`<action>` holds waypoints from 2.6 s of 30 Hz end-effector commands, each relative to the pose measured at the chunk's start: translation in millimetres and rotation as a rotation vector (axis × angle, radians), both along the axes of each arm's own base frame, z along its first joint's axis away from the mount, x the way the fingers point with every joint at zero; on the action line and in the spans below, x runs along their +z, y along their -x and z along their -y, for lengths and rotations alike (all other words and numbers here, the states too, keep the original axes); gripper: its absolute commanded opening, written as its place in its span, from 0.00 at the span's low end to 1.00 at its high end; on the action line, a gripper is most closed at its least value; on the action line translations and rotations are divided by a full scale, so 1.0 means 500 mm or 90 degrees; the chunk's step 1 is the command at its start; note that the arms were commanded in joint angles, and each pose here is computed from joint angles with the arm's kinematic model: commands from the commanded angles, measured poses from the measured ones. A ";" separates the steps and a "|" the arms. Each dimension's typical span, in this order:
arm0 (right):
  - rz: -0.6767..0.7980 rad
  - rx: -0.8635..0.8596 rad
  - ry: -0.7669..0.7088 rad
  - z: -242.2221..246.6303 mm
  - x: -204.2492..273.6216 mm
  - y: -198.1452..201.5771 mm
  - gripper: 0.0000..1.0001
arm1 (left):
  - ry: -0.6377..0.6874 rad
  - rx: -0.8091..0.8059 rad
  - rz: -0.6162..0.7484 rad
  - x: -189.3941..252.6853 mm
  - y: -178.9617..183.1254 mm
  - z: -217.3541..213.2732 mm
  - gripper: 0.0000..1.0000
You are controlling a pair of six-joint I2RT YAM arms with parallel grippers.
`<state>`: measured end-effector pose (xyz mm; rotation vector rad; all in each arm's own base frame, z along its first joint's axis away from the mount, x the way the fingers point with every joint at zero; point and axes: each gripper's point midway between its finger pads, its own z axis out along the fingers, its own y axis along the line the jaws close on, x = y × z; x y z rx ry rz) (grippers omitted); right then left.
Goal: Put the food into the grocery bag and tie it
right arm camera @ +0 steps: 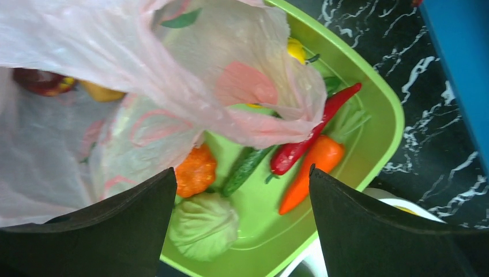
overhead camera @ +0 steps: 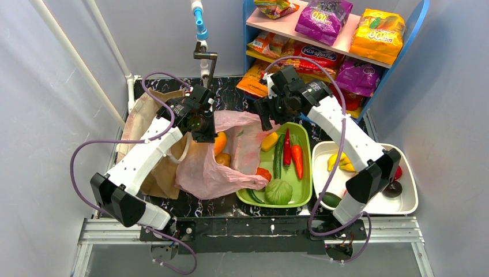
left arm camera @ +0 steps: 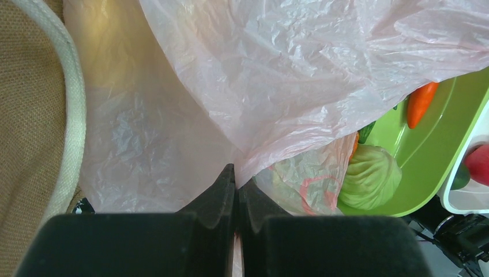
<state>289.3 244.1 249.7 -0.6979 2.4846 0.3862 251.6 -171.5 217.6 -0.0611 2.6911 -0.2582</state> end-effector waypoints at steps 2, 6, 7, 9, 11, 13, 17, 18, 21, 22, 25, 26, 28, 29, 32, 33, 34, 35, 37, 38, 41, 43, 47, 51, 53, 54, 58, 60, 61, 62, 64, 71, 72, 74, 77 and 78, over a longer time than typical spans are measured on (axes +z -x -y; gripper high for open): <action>0.052 0.024 0.084 0.022 -0.034 -0.046 0.92 | 0.015 0.006 0.023 0.039 0.011 -0.011 0.00; 0.062 0.022 0.094 0.010 -0.046 -0.076 0.91 | 0.015 0.007 0.019 0.038 0.015 -0.013 0.00; 0.061 0.022 0.094 0.005 -0.048 -0.081 0.91 | 0.014 0.005 0.019 0.038 0.016 -0.012 0.00; 0.063 0.024 0.089 -0.005 -0.048 -0.092 0.91 | 0.013 0.004 0.019 0.038 0.017 -0.013 0.00; 0.068 0.027 0.079 -0.018 -0.047 -0.102 0.91 | 0.013 0.003 0.018 0.039 0.017 -0.013 0.00; 0.070 0.030 0.071 -0.027 -0.048 -0.108 0.89 | 0.012 0.002 0.017 0.040 0.017 -0.013 0.00; 0.066 0.048 0.041 -0.044 -0.040 -0.099 0.81 | 0.007 0.001 0.018 0.044 0.017 -0.016 0.00; 0.067 0.053 0.034 -0.046 -0.037 -0.095 0.77 | 0.006 0.000 0.018 0.044 0.017 -0.016 0.00; 0.077 0.059 0.023 -0.049 -0.032 -0.083 0.59 | 0.003 0.002 0.020 0.044 0.014 -0.017 0.00; 0.081 0.061 0.019 -0.050 -0.030 -0.079 0.53 | 0.002 0.002 0.019 0.044 0.013 -0.016 0.00; 0.090 0.067 0.004 -0.051 -0.023 -0.071 0.41 | 0.002 0.003 0.019 0.044 0.007 -0.014 0.00; 0.089 0.070 0.002 -0.052 -0.024 -0.068 0.38 | 0.000 0.003 0.019 0.044 0.006 -0.013 0.00; 0.082 0.072 0.003 -0.051 -0.029 -0.062 0.28 | -0.001 0.004 0.021 0.046 0.003 -0.013 0.00; 0.077 0.074 0.006 -0.049 -0.032 -0.058 0.24 | -0.004 0.005 0.023 0.047 0.001 -0.014 0.00; 0.047 0.087 -0.006 -0.052 -0.031 -0.028 0.08 | -0.010 0.007 0.033 0.056 -0.007 -0.016 0.00; 0.039 0.080 -0.012 -0.052 -0.027 -0.017 0.03 | -0.014 0.007 0.037 0.058 -0.012 -0.016 0.00; 0.028 0.065 -0.021 -0.049 -0.014 -0.002 0.01 | -0.018 0.007 0.047 0.067 -0.021 -0.016 0.00; 0.007 0.045 -0.036 -0.045 0.002 0.016 0.01 | -0.021 0.007 0.055 0.075 -0.033 -0.013 0.00; -0.032 0.020 -0.071 -0.043 0.036 0.054 0.01 | -0.026 0.001 0.074 0.097 -0.069 0.000 0.00; -0.043 0.011 -0.089 -0.039 0.058 0.072 0.01 | -0.024 -0.001 0.091 0.119 -0.090 0.008 0.00; -0.084 -0.004 -0.143 -0.031 0.109 0.129 0.01 | -0.029 -0.018 0.120 0.158 -0.147 0.028 0.00; -0.110 0.012 -0.190 -0.040 0.136 0.163 0.01 | -0.033 -0.016 0.144 0.177 -0.181 0.027 0.00; -0.142 0.025 -0.248 -0.059 0.159 0.191 0.01 | -0.001 -0.004 0.154 0.197 -0.206 0.020 0.03; -0.152 0.024 -0.248 -0.062 0.153 0.192 0.01 | 0.021 -0.028 0.141 0.202 -0.177 0.021 0.13; -0.156 0.028 -0.244 -0.062 0.147 0.193 0.01 | 0.041 -0.053 0.128 0.207 -0.150 0.026 0.23; -0.158 0.029 -0.240 -0.061 0.143 0.194 0.01 | 0.050 -0.065 0.125 0.214 -0.132 0.026 0.32; -0.154 0.032 -0.215 -0.052 0.125 0.191 0.01 | 0.091 -0.106 0.094 0.217 -0.060 0.027 0.86; -0.150 0.033 -0.199 -0.044 0.115 0.190 0.01 | 0.112 -0.121 0.075 0.218 -0.021 0.025 0.98; -0.148 0.034 -0.192 -0.041 0.110 0.190 0.01 | 0.124 -0.127 0.069 0.222 -0.002 0.024 0.98; -0.149 0.035 -0.182 -0.036 0.102 0.191 0.01 | 0.143 -0.137 0.060 0.226 0.018 0.028 0.98; -0.151 0.036 -0.163 -0.026 0.084 0.194 0.01 | 0.184 -0.160 0.059 0.245 0.058 0.035 0.98; -0.172 0.049 -0.150 -0.014 0.059 0.215 0.01 | 0.256 -0.216 0.041 0.276 0.189 0.054 0.98; -0.172 0.049 -0.155 -0.015 0.062 0.217 0.01 | 0.258 -0.212 0.031 0.274 0.203 0.053 0.98; -0.174 0.046 -0.167 -0.019 0.068 0.218 0.01 | 0.263 -0.201 0.015 0.267 0.233 0.053 0.98; -0.177 0.035 -0.184 -0.029 0.077 0.215 0.01 | 0.295 -0.165 -0.005 0.255 0.251 0.067 0.96; -0.180 0.031 -0.188 -0.032 0.078 0.214 0.01 | 0.317 -0.151 -0.014 0.248 0.252 0.079 0.96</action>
